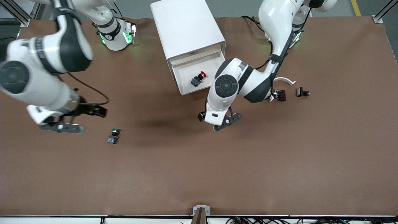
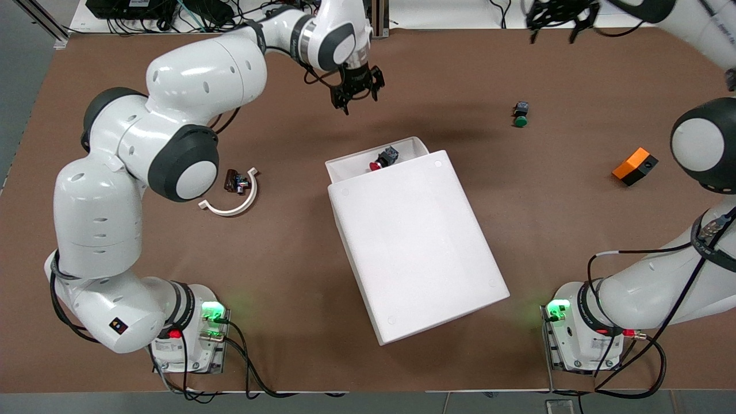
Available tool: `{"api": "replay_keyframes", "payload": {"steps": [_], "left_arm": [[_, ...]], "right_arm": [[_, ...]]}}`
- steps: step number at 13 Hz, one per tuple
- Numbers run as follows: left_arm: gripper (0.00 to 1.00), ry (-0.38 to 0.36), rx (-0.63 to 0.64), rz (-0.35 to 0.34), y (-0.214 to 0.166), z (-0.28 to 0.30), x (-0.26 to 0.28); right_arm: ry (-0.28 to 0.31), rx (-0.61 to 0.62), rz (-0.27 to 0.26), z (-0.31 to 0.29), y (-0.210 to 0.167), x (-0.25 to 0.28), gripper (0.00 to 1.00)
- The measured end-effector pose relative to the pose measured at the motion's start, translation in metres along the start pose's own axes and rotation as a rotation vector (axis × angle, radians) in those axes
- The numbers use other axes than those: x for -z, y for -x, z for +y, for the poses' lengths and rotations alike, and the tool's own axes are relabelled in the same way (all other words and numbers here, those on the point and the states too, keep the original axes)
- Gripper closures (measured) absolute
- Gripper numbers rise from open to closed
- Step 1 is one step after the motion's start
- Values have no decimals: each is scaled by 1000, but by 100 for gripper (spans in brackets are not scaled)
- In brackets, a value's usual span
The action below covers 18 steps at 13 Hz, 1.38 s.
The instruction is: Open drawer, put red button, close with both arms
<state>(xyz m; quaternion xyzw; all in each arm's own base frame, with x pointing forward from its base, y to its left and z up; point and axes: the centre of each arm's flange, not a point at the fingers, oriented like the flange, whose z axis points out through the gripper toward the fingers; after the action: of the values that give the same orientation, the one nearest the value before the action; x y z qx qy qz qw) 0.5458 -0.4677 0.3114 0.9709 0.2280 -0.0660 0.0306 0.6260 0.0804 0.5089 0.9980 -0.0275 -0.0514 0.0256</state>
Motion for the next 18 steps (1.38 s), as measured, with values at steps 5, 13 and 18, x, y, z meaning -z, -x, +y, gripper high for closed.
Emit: {"api": "replay_keyframes", "payload": {"steps": [5,13,18], "left_arm": [[0,-50,-92,-87,61,0,-34],[0,-62,-153,-187,129,0,-44],[0,-60,-167,-285,171,1,-53]], "right_arm": [[-17,85,-23,97,2,37,0],[-25,29,17,137,10,80,0],[-59,21,26,137,43,118,0]]}}
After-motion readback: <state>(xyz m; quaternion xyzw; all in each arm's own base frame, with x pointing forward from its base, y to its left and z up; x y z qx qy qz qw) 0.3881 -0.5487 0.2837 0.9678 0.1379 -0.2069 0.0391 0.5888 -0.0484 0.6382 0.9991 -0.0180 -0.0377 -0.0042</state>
